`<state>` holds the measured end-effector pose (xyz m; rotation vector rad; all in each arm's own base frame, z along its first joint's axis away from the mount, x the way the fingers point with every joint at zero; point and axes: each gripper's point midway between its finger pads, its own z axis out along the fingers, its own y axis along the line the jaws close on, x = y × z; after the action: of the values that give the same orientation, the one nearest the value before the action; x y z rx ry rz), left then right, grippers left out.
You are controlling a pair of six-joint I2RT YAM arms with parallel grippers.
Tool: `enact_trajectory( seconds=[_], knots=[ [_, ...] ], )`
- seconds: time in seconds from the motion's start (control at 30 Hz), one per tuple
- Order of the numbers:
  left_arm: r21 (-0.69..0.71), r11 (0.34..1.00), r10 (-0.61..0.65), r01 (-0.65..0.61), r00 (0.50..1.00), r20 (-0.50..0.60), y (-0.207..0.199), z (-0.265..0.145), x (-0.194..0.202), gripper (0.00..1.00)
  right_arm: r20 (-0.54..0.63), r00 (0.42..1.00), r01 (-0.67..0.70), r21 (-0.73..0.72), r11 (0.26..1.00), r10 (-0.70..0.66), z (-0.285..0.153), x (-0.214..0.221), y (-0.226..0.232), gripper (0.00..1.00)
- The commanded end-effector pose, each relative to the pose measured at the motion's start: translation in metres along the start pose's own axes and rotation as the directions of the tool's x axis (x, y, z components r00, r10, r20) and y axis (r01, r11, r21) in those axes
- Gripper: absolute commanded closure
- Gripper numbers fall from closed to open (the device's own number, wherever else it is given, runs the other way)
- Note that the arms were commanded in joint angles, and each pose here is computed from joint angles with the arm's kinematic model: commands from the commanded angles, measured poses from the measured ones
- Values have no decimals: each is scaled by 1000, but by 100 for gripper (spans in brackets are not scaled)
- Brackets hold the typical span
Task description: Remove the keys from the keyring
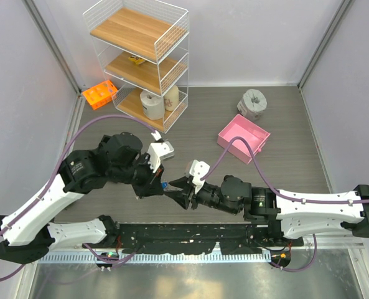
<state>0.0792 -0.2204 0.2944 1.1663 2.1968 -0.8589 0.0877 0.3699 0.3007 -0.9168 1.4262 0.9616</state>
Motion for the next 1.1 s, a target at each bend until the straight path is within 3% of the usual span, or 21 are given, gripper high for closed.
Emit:
enact_trajectory(
  seconds=[0.0, 0.37, 0.83, 1.07],
  knots=[
    [89, 995, 25, -37, 991, 135, -23, -15, -34, 100, -8, 999, 38, -27, 999, -38, 2, 2, 7, 58],
    [87, 996, 25, -36, 991, 130, -23, -16, -34, 100, -4, 985, 173, -51, 984, -174, -8, 15, 19, 57],
    [97, 995, 25, -36, 993, 112, -23, -12, -32, 100, 188, 941, 295, -58, 954, -280, -37, -15, 14, 56],
    [110, 993, 17, -30, 993, 113, -26, -12, -34, 100, 219, 924, 337, -76, 938, -314, -36, -28, 20, 55]
  ],
)
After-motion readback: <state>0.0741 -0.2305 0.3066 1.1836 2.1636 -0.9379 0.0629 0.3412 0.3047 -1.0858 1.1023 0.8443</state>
